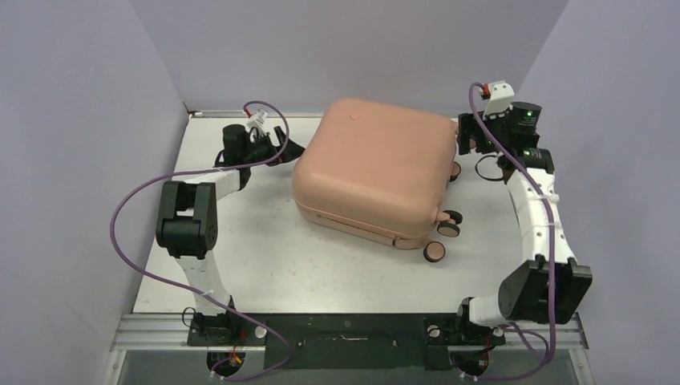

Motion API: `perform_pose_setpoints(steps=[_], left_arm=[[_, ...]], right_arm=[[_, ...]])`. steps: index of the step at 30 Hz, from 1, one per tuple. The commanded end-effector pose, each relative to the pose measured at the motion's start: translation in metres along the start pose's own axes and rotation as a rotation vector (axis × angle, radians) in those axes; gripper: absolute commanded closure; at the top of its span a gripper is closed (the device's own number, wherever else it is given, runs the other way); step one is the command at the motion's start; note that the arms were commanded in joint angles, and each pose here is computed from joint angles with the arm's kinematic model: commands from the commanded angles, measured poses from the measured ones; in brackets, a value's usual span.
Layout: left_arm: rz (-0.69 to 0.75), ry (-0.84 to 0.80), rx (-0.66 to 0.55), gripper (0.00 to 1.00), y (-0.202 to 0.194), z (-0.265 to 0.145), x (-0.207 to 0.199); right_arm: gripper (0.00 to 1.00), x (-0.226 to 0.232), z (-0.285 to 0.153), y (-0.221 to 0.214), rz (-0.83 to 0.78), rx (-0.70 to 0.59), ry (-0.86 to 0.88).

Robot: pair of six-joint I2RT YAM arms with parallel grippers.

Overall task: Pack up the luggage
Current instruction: Move the luggage to the center of the board.

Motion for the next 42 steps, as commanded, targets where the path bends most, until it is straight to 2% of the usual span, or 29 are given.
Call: perform_pose_setpoints(steps=[1, 4, 7, 11, 13, 16, 22, 25, 30, 39, 42], left_arm=[[0.098, -0.152, 0.083, 0.04, -0.007, 0.005, -0.061], [0.105, -0.156, 0.087, 0.04, -0.007, 0.004, -0.067], [0.11, -0.165, 0.077, 0.04, -0.002, 0.004, -0.074], [0.119, -0.165, 0.049, 0.04, 0.007, 0.001, -0.082], [0.124, -0.169, 0.035, 0.04, 0.01, 0.0, -0.085], [0.114, -0.182, 0.034, 0.04, 0.011, 0.001, -0.088], [0.106, -0.169, 0.04, 0.04, 0.007, 0.005, -0.089], [0.108, -0.134, 0.027, 0.04, 0.006, 0.004, -0.087], [0.148, 0.056, 0.011, 0.04, 0.007, 0.007, -0.074], [0.218, 0.287, 0.099, 0.04, -0.012, 0.022, -0.056], [0.227, 0.4, 0.059, 0.04, -0.005, 0.019, -0.048]], right_arm=[[0.1, 0.003, -0.041, -0.003, 0.008, 0.018, 0.031], [0.1, 0.01, -0.04, -0.033, 0.006, 0.108, 0.088], [0.1, 0.008, -0.039, -0.059, 0.037, 0.142, 0.101], [0.1, -0.001, -0.039, -0.085, 0.188, 0.193, 0.204], [0.1, -0.01, -0.042, -0.099, 0.293, 0.207, 0.308], [0.1, -0.009, -0.039, -0.117, 0.429, 0.213, 0.553], [0.1, 0.003, -0.027, -0.131, 0.591, 0.204, 0.941], [0.1, 0.001, -0.015, -0.133, 0.653, 0.164, 0.988], [0.1, 0.005, -0.008, -0.135, 0.674, 0.136, 1.019], [0.1, 0.017, 0.002, -0.137, 0.668, 0.14, 1.068], [0.1, 0.02, 0.005, -0.137, 0.666, 0.142, 1.079]])
Point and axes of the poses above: each gripper's point midway between its finger pads, its own z axis out along the fingers, its own x axis along the line the jaws close on, y = z × x, the point moved 8 cm from there along -z, back along the fingers, and after that the axes turned 2 degrees about -z, right-handed, at the moved point
